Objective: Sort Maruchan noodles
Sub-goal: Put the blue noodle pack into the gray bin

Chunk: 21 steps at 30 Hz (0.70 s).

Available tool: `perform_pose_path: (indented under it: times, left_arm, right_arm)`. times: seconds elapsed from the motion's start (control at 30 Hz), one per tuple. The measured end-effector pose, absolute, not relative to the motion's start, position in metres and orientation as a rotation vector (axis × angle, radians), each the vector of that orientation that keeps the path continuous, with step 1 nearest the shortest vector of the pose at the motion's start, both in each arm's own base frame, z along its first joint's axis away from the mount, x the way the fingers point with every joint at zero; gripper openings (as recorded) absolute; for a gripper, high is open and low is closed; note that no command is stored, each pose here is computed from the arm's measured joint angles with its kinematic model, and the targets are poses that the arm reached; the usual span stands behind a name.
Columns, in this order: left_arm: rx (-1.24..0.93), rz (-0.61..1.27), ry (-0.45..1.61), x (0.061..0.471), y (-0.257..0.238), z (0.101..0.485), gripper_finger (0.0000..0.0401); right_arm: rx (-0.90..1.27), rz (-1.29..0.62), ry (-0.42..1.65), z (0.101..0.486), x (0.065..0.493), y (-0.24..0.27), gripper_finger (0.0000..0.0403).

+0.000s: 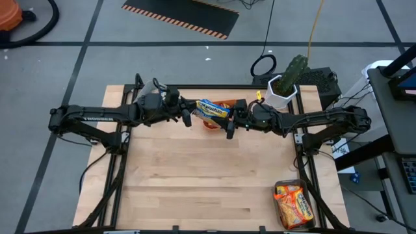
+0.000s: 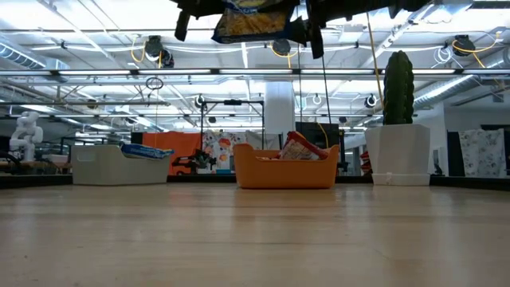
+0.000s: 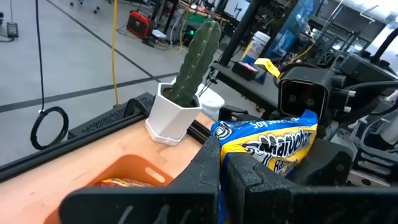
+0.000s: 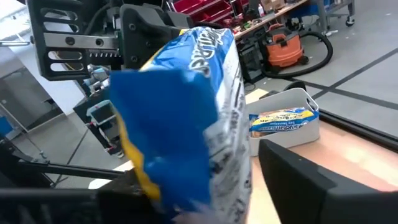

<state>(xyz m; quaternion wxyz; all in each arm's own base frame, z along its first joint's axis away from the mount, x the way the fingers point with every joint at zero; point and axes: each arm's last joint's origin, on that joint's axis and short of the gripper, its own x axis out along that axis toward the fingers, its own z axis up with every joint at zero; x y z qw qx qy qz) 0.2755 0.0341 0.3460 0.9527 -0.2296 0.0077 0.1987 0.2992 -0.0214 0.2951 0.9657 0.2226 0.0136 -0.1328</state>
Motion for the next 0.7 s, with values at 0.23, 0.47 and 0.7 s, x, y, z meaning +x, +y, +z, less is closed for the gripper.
perform_pose_path:
  times: [0.23,0.47,0.7]
  left_arm:
    - [-0.465,0.407,0.025,0.275,0.034,0.345,0.0001]
    - [-0.466,0.408,0.022,0.275,0.034,0.345,0.0001]
    - [-0.552,0.407,0.013,0.275,0.035,0.345,0.0086]
  right_arm:
    - [0.452,-0.225,0.038,0.295,0.299,-0.031,0.0148]
    - [0.459,-0.143,0.021,0.306,0.288,-0.045,0.0112]
    - [0.469,-0.120,0.059,0.307,0.280,-0.058,0.0113]
